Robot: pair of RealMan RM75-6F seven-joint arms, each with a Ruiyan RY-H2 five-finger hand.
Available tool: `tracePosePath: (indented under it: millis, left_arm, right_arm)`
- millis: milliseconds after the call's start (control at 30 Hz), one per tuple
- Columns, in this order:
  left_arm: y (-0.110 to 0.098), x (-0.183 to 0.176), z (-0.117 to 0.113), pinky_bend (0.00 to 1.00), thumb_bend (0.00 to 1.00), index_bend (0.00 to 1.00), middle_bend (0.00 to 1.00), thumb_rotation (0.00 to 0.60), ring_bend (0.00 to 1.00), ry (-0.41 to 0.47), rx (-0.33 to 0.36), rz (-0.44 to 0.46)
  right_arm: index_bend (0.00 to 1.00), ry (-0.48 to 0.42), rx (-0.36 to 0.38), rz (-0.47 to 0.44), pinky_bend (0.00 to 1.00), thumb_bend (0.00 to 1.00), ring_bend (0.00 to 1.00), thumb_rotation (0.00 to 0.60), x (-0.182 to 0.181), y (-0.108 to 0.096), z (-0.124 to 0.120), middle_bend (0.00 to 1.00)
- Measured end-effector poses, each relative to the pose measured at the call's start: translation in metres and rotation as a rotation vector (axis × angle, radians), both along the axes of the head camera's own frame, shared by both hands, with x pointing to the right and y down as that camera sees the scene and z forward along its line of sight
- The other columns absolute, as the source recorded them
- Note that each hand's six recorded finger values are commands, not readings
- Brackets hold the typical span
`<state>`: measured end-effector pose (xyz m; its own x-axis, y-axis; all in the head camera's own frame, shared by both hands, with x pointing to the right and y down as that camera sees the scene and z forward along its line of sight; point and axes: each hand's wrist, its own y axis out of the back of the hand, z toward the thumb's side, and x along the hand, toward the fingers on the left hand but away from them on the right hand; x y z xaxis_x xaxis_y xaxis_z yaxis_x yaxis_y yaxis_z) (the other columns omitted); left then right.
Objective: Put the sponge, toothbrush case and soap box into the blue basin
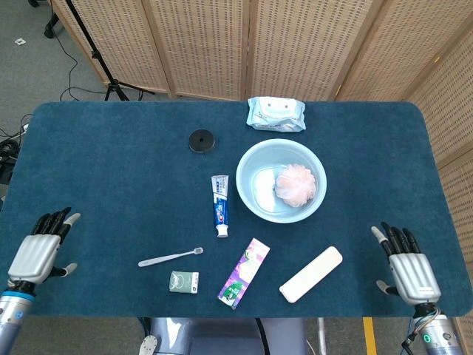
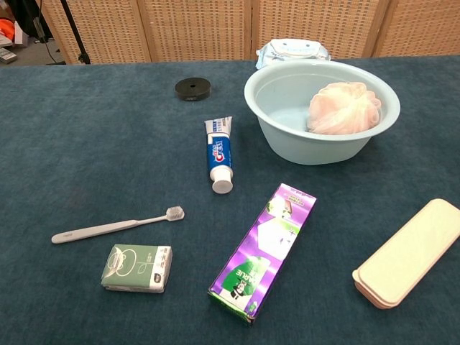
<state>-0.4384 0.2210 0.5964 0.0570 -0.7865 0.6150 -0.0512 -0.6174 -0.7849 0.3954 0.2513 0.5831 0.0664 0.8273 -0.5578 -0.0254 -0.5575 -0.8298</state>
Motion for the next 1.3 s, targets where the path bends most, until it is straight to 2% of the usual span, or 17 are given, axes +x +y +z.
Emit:
tracePosePath:
  millis: [400, 600, 1133, 1300]
  left_arm:
    - [-0.001, -0.006, -0.005, 0.04, 0.15, 0.0, 0.0, 0.6, 0.0, 0.037, 0.014, -0.028]
    - [0.0, -0.006, -0.005, 0.04, 0.15, 0.0, 0.0, 0.6, 0.0, 0.05, 0.009, -0.036]
    - [0.001, -0.002, -0.003, 0.04, 0.15, 0.0, 0.0, 0.6, 0.0, 0.077, 0.0, -0.039]
    - [0.001, -0.001, -0.001, 0.04, 0.15, 0.0, 0.0, 0.6, 0.0, 0.081, -0.008, -0.039]
  right_arm:
    - [0.01, -0.005, -0.037, -0.041, 0.0, 0.09, 0.0, 0.6, -0.017, 0.009, 0.007, 0.0]
    - [0.08, -0.026, -0.039, -0.074, 0.0, 0.09, 0.0, 0.6, -0.032, 0.013, 0.007, 0.0]
    - [0.18, -0.155, -0.14, -0.221, 0.0, 0.09, 0.0, 0.6, -0.11, 0.028, 0.028, 0.0]
    - [0.19, -0.164, -0.17, -0.254, 0.0, 0.09, 0.0, 0.6, -0.126, 0.028, 0.039, 0.0]
